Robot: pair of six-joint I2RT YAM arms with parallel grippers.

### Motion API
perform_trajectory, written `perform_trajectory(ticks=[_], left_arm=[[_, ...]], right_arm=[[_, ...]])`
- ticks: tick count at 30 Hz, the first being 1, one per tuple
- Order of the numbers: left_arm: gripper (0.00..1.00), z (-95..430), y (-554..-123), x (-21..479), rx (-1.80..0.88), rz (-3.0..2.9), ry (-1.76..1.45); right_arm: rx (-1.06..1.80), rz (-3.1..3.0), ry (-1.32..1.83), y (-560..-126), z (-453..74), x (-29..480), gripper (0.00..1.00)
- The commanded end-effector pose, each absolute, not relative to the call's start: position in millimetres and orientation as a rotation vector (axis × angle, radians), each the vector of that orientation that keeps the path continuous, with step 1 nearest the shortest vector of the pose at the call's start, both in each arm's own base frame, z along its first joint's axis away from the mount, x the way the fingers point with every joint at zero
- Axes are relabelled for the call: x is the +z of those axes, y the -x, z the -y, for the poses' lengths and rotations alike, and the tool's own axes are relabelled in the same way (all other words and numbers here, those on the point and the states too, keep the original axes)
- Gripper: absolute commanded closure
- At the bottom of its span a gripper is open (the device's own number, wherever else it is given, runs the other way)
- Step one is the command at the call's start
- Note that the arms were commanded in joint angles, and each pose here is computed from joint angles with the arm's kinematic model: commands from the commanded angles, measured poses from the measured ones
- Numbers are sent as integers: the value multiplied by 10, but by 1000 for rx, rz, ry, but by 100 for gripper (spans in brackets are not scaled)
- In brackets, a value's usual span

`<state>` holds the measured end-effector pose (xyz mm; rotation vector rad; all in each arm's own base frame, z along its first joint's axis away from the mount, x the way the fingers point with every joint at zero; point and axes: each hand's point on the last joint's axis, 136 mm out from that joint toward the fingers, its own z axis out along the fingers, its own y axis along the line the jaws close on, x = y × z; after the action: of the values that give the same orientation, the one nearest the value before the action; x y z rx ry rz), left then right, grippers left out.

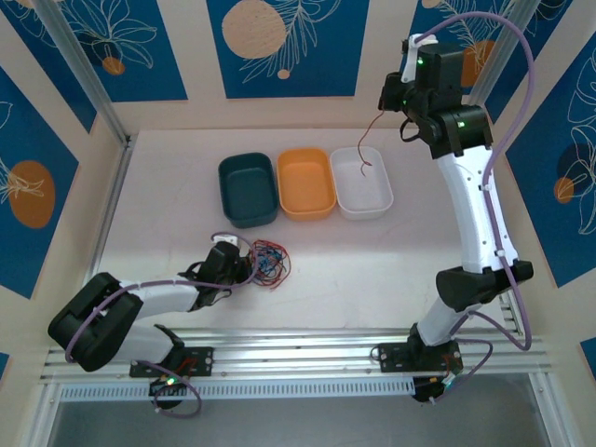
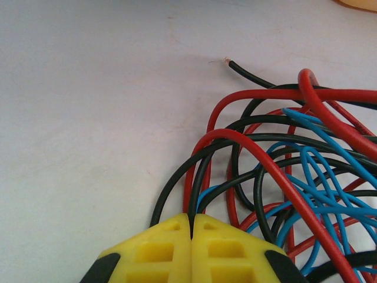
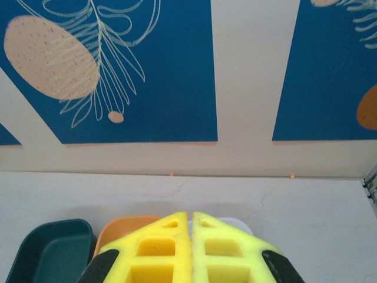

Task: Untangle the cables

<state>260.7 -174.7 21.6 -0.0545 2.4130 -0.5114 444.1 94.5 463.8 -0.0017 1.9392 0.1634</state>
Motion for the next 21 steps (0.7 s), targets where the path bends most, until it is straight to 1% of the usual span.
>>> perform_trajectory(ticks=[1, 10, 17, 21], left_arm=[[100, 1827, -2551, 201, -537, -2435, -11], [100, 1858, -2555, 248, -553, -2425, -33], [100, 1830, -2543, 285, -549, -2418, -26], [100, 1814, -2533, 303, -545, -2417, -22]], right_arm=[[195, -1995, -27, -4551, -934, 4354, 100], [228, -2208, -95, -4665, -786, 3288, 100], [73, -2354, -112, -4914, -567, 2611, 100], [54, -2417, -69, -5031, -630, 2316, 100]])
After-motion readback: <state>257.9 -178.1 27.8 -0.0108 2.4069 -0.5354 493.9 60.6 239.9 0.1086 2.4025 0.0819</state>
